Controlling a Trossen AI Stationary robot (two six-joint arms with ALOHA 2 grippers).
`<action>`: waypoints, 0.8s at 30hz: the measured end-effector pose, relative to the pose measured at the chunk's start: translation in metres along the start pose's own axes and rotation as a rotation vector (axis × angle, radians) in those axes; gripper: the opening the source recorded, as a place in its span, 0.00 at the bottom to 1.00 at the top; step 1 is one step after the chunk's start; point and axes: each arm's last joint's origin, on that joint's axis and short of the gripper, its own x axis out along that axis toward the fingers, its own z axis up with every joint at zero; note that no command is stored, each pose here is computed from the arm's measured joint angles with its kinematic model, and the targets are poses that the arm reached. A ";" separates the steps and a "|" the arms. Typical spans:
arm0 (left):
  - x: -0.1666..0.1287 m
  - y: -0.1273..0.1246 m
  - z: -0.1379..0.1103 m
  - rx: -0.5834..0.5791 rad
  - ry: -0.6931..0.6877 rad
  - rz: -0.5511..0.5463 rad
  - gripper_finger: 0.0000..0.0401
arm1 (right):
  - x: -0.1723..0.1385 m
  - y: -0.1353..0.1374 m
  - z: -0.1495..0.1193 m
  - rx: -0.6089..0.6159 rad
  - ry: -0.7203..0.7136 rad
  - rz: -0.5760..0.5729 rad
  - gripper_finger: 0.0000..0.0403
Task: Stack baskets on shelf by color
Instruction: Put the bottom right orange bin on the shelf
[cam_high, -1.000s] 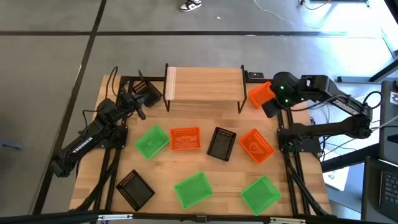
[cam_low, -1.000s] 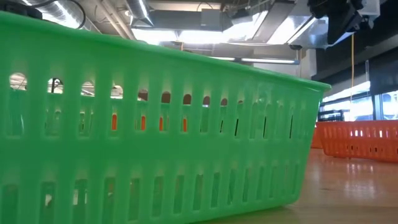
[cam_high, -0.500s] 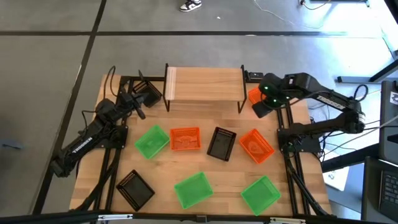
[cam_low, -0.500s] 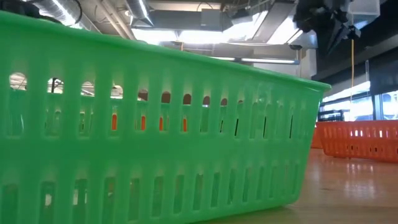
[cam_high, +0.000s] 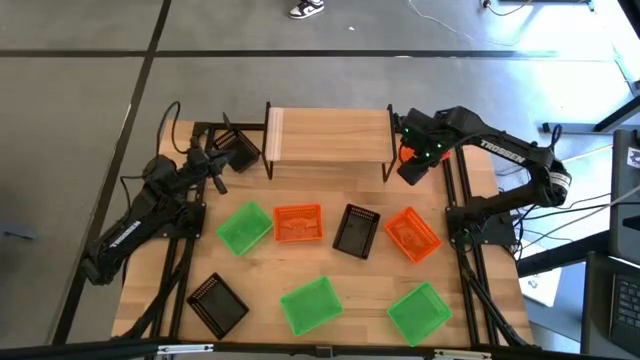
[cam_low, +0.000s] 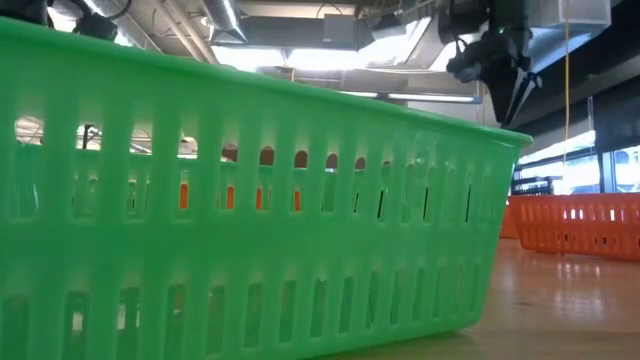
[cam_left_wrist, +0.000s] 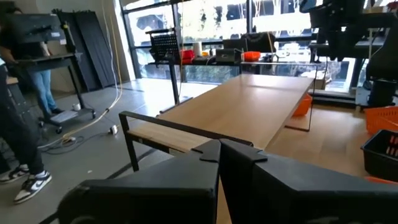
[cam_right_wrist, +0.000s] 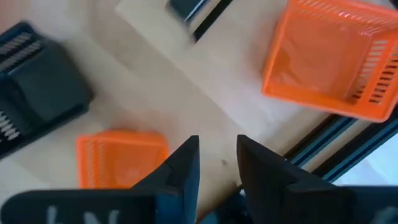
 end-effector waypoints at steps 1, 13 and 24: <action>-0.001 0.000 0.003 -0.001 0.008 0.004 0.00 | 0.002 -0.002 0.003 0.000 -0.008 0.001 0.26; -0.012 0.000 0.030 0.003 -0.002 0.007 0.00 | 0.069 -0.025 -0.001 -0.035 0.063 0.040 0.26; -0.012 0.000 0.028 -0.002 0.025 0.006 0.00 | 0.093 -0.010 -0.016 -0.404 0.114 0.226 0.26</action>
